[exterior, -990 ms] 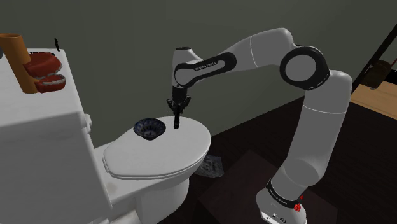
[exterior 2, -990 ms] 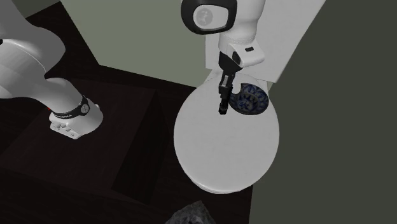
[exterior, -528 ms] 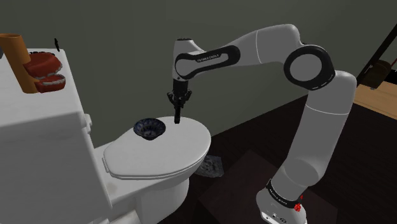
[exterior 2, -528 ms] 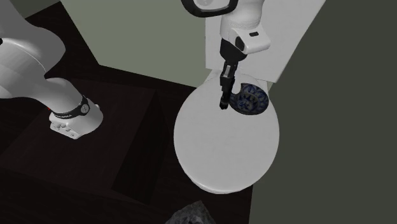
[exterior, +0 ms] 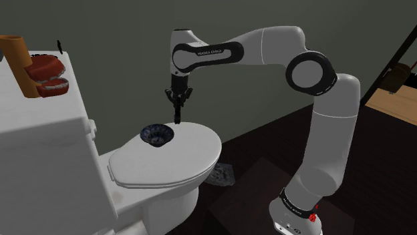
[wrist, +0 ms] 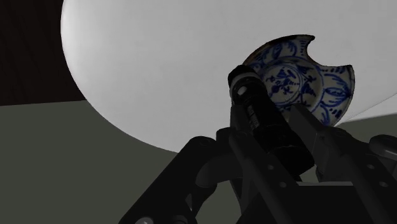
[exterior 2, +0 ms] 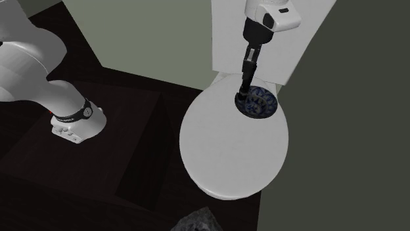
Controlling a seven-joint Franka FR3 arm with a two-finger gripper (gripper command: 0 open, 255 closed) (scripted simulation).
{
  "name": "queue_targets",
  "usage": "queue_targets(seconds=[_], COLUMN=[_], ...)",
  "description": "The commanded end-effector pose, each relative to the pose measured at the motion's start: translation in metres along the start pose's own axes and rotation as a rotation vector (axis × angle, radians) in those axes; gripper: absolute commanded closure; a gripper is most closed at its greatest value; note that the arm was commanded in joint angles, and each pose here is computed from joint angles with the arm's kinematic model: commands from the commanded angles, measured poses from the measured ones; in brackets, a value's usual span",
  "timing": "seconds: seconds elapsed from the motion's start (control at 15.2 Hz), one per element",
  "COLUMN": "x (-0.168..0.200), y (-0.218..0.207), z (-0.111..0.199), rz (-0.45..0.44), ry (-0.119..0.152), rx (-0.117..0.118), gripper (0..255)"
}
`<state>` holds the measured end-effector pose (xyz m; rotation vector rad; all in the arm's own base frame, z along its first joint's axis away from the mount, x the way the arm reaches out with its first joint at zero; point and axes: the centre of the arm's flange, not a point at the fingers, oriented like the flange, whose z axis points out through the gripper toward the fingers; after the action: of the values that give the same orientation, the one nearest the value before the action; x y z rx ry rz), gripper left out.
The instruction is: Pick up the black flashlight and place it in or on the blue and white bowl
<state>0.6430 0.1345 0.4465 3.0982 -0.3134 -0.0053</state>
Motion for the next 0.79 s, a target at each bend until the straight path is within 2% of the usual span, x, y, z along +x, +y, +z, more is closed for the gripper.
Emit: queue_targets(seconds=[0.0, 0.4, 0.73], x=[0.014, 0.054, 0.054], y=[-0.021, -0.085, -0.086], z=[-0.007, -0.031, -0.004], rz=[0.001, 0.001, 0.001], ry=[0.000, 0.000, 0.000], rx=[0.000, 0.000, 0.000], gripper=[255, 255, 255])
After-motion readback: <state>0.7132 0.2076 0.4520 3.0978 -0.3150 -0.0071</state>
